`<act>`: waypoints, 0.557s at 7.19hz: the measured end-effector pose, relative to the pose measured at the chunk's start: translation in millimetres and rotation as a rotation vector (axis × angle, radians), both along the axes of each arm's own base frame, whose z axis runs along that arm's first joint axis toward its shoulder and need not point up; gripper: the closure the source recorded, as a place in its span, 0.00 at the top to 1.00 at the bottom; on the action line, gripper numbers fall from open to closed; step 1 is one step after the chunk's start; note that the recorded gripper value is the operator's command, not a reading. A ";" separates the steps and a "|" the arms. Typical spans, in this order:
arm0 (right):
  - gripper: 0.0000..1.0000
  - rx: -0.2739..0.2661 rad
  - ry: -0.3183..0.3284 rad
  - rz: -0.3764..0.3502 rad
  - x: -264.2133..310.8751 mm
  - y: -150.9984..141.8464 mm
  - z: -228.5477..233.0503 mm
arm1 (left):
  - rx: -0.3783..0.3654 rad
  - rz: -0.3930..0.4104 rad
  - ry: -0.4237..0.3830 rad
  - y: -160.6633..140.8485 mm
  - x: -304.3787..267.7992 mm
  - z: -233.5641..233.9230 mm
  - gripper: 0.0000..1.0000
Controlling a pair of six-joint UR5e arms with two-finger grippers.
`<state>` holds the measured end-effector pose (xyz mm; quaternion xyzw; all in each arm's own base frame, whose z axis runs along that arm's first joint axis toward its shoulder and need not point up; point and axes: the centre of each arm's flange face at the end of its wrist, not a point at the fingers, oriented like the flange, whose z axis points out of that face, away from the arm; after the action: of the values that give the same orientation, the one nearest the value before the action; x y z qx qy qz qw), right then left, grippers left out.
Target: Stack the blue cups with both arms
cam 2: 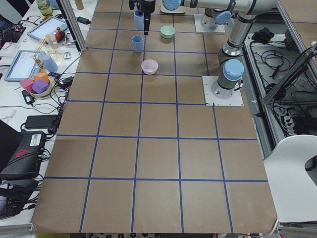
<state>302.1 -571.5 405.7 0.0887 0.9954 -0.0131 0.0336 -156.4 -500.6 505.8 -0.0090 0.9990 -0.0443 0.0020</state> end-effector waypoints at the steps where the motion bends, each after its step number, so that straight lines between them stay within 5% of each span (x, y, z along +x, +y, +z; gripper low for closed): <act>1: 0.00 -0.014 -0.003 0.001 5.9 -7.0 -9.9 | -0.001 0.000 0.000 0.2 0.1 0.3 1.00; 4: 0.00 -0.001 0.007 0.004 13.9 -15.7 -34.8 | -0.001 0.000 -0.001 0.3 0.0 0.5 1.00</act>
<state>316.0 -587.1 370.9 0.0868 0.9957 -0.0141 0.0303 -156.4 -500.2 506.3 -0.0090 0.9990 -0.0447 0.0023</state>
